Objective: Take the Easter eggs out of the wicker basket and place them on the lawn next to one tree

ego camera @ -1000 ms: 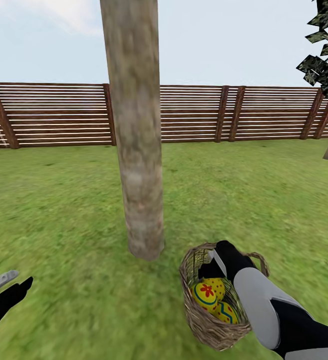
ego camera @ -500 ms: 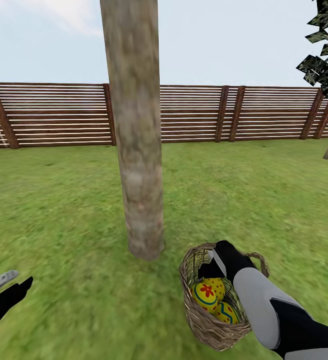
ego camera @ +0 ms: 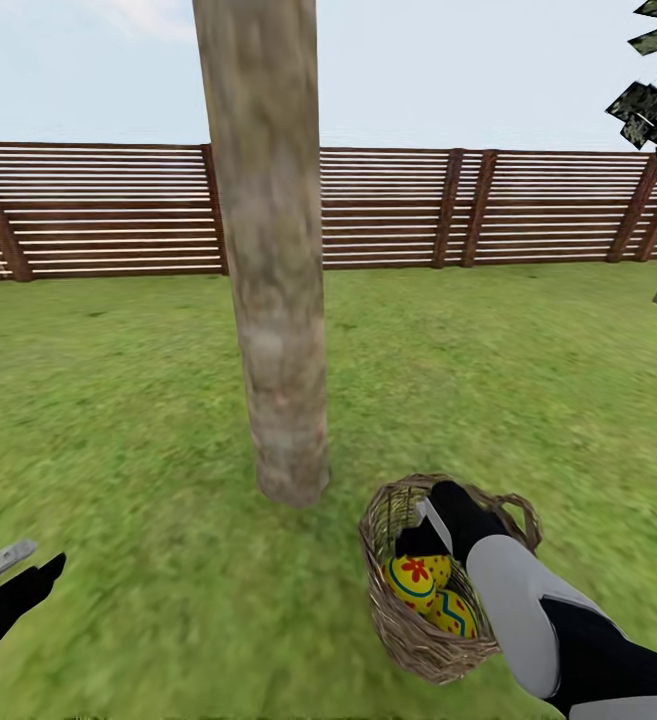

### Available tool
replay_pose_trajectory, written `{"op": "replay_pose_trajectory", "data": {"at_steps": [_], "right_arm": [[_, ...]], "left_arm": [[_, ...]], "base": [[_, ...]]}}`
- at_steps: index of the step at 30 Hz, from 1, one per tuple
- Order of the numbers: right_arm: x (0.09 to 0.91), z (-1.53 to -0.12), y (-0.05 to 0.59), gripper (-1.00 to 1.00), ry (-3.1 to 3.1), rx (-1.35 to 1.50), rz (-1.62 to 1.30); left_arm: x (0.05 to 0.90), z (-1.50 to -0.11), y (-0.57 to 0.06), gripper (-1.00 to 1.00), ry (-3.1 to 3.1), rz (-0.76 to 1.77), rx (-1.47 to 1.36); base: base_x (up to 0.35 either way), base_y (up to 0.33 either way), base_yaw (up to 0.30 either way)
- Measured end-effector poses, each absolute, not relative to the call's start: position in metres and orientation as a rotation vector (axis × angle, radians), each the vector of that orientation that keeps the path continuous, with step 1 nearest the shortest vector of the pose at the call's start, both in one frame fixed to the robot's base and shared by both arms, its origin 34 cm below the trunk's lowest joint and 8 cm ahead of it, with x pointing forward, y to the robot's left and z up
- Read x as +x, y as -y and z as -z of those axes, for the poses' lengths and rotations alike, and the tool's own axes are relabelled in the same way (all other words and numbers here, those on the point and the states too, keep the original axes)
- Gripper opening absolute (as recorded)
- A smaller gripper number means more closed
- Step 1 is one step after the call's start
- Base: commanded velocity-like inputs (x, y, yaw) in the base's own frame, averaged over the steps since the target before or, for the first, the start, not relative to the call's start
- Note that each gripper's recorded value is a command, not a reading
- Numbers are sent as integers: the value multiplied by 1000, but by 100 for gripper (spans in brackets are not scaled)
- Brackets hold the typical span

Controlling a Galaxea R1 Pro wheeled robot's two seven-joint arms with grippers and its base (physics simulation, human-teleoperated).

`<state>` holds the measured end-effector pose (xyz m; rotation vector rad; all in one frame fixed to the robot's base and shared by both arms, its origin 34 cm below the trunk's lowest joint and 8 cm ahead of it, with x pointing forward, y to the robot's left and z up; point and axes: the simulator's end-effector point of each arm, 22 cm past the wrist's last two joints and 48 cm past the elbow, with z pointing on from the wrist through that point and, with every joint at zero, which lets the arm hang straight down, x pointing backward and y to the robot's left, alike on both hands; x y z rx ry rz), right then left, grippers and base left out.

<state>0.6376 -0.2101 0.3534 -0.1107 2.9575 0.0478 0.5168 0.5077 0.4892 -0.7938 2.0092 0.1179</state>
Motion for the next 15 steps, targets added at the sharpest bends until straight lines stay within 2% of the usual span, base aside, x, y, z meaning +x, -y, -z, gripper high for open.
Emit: {"op": "replay_pose_trajectory", "data": {"at_steps": [15], "right_arm": [[645, -349, 208, 100, -3053, -105, -51]], "left_arm": [[515, -461, -508, 100, -2068, -141, -799]], "base": [[0, 0, 0]]}}
